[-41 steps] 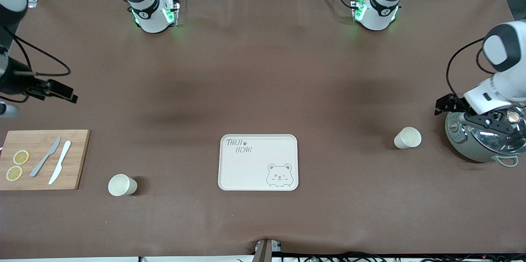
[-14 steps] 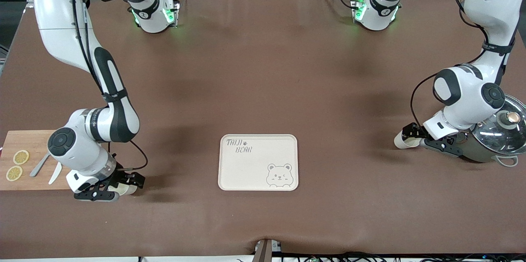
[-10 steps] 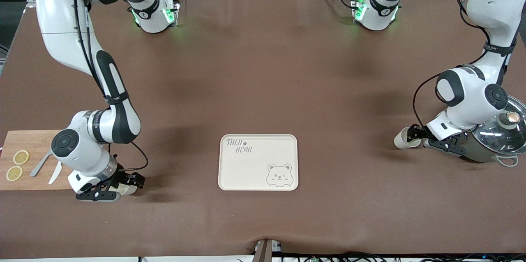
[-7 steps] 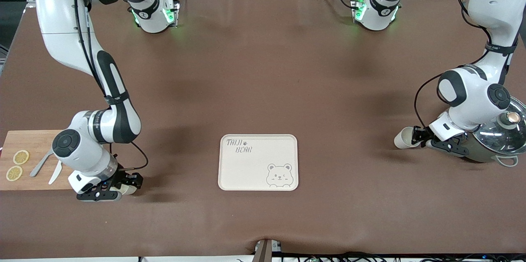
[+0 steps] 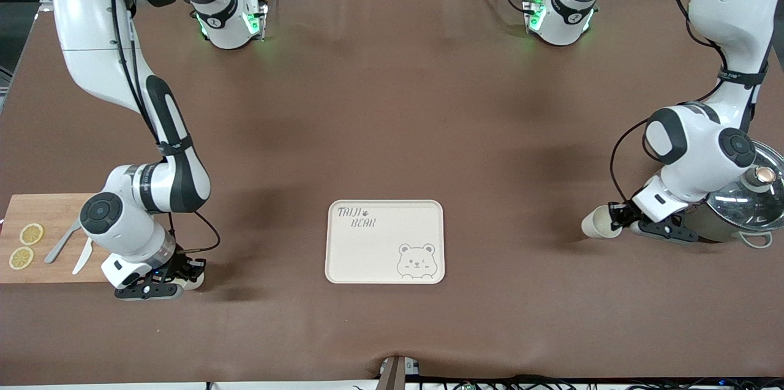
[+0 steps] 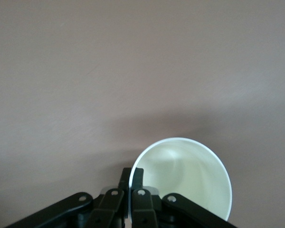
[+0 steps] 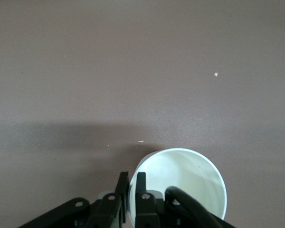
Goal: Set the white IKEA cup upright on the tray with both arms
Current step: 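Carry both white cups over the bear tray with both grippers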
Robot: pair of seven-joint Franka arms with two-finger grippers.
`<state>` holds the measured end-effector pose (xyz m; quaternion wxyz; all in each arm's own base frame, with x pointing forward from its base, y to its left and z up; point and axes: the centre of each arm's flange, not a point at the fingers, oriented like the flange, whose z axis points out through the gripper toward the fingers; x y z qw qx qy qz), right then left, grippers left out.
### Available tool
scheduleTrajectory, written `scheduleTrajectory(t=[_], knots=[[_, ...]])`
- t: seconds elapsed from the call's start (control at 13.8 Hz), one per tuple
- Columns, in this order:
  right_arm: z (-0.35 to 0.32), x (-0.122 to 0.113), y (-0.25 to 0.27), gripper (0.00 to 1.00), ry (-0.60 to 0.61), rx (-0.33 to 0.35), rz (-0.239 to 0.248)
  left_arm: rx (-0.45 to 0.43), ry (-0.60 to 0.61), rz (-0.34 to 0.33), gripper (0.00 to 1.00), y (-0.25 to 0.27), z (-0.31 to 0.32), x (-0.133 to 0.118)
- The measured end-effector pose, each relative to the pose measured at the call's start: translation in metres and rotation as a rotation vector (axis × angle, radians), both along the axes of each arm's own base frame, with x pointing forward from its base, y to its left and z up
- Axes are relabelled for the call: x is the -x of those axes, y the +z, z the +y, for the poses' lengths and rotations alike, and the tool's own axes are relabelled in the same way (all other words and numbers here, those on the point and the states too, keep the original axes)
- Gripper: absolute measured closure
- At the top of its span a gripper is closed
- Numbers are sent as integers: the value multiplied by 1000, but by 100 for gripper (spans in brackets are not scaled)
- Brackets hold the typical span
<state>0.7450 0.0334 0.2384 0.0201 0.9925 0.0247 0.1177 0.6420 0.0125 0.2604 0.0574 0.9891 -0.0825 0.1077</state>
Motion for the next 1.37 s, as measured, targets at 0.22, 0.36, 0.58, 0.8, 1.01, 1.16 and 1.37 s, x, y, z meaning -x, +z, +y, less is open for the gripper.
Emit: scheduleTrajectory(t=[0.22,0.36,0.58,0.8,1.01,1.16,1.37], knots=[[5,-1,3,97,11,0,-5,49,88,26,96,20,-66,-18],[18,-3,7,97,27,-2,-14,86,150,36,96,20,-119,-28],[47,-5,17,97,12,-15,-4,127,207,59,96,2,-188,-38],[93,-5,36,97,-55,-43,14,162,266,67,96,-6,-235,-45],[142,0,48,97,-121,-74,8,182,294,75,96,-5,-269,-41],[174,6,51,97,-155,-94,0,184,304,88,96,-6,-297,-30],[227,16,50,97,-195,-110,-15,158,307,106,96,-16,-348,-4]])
